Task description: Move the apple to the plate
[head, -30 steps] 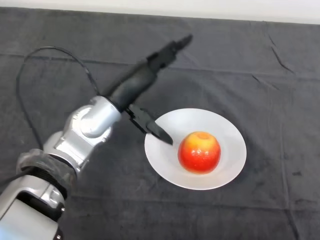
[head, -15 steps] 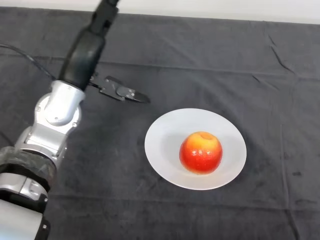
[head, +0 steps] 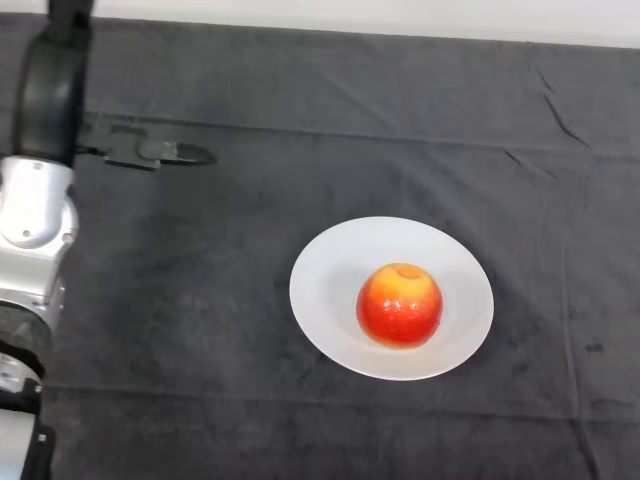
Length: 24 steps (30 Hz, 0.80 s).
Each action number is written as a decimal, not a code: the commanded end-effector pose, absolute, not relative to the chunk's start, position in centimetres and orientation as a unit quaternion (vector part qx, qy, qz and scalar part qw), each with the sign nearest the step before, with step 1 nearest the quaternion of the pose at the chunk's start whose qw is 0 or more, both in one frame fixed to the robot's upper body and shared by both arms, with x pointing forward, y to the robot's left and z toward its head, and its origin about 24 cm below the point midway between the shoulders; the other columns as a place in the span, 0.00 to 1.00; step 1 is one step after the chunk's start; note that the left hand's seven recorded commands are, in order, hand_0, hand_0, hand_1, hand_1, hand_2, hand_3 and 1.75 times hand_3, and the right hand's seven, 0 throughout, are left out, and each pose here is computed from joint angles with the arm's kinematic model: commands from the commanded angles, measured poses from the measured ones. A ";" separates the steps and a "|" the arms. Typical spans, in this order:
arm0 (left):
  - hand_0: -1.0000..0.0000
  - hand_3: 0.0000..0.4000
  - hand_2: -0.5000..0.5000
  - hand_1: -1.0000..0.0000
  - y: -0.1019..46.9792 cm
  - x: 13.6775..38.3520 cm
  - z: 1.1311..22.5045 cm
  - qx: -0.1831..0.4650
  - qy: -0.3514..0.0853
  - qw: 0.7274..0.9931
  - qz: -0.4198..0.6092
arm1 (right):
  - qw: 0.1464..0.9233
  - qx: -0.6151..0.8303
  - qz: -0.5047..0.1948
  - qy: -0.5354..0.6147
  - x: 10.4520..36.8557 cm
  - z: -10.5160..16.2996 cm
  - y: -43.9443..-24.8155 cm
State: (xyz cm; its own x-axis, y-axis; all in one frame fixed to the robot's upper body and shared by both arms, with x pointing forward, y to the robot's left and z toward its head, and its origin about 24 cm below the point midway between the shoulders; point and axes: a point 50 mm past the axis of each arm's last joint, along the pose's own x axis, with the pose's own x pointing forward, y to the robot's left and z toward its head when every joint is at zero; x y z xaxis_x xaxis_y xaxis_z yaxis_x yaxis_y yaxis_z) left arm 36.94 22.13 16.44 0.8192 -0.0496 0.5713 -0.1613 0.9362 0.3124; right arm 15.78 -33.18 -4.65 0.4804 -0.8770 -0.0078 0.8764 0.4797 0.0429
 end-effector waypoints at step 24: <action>1.00 0.00 0.50 1.00 33.9 31.9 14.1 0.140 -0.252 0.927 0.239 | 0.850 0.085 -0.496 0.154 11.7 -10.1 -27.4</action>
